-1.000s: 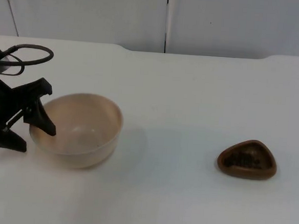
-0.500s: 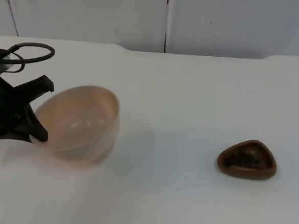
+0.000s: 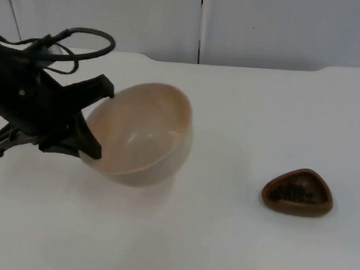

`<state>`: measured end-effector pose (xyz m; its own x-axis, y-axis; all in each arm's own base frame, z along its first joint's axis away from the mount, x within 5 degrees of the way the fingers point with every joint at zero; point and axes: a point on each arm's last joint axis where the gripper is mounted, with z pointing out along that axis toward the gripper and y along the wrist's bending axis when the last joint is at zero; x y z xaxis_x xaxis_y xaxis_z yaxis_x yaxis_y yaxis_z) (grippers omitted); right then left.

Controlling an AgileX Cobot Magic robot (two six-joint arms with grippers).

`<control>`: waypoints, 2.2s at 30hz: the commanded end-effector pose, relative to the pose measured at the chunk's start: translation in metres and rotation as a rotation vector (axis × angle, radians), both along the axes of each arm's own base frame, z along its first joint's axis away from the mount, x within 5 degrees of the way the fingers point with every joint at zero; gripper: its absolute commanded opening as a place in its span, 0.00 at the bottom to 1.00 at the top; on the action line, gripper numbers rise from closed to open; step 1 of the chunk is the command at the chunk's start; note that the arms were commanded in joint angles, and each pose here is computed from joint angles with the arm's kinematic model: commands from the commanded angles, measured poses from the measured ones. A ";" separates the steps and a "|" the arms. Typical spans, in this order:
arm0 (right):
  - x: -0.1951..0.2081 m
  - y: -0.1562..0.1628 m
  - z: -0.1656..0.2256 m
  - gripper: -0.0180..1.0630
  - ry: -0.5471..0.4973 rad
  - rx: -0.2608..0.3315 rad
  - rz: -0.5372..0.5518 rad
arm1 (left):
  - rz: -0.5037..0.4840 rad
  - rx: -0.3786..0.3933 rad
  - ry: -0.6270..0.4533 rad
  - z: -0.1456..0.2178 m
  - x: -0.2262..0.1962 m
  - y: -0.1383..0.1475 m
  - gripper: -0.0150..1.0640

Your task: Pick up the bowl with the left hand and pour the coffee beans from the cup into the bowl with the right hand.

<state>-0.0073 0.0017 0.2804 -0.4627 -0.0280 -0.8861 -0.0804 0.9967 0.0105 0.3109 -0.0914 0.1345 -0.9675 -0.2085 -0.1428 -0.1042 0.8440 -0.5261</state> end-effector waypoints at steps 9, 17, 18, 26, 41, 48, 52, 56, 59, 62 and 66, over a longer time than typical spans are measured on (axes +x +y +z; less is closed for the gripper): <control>0.000 0.000 0.000 0.99 -0.006 -0.007 -0.004 | -0.153 0.134 -0.004 0.011 -0.025 -0.046 0.01; 0.000 0.000 0.000 0.99 -0.006 -0.007 -0.004 | -0.168 0.271 -0.023 0.031 -0.028 -0.044 0.01; 0.000 0.000 0.000 0.99 -0.006 -0.007 -0.004 | -0.172 0.290 -0.024 0.036 -0.027 -0.043 0.01; 0.000 0.000 0.000 0.99 -0.006 -0.007 -0.004 | -0.223 0.345 -0.023 0.049 -0.021 -0.042 0.01; 0.000 0.000 0.000 0.99 -0.006 -0.007 -0.004 | -0.240 0.293 -0.058 0.052 -0.018 -0.045 0.01; 0.000 0.000 0.000 0.99 -0.006 -0.007 -0.004 | -0.230 0.287 -0.051 0.052 -0.018 -0.046 0.01; 0.000 0.000 0.000 0.99 -0.006 -0.007 -0.004 | -0.149 0.313 -0.031 0.051 -0.017 -0.042 0.01; 0.000 0.000 0.000 0.99 -0.006 -0.007 -0.004 | -0.059 0.401 -0.009 0.050 -0.016 -0.034 0.01; 0.000 0.000 0.000 0.99 -0.006 -0.004 -0.002 | -0.005 0.454 -0.010 0.050 -0.016 -0.034 0.01; 0.000 0.000 0.000 0.99 -0.006 -0.004 -0.002 | -0.002 0.442 -0.019 0.050 -0.017 -0.039 0.01; 0.000 0.000 0.000 0.99 -0.006 -0.004 -0.002 | 0.012 0.408 -0.008 0.050 -0.019 -0.044 0.01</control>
<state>-0.0073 0.0017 0.2804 -0.4627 -0.0280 -0.8861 -0.0804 0.9967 0.0105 0.2914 -0.1319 0.1794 -0.9702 -0.1191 -0.2110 -0.0955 0.9883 -0.1186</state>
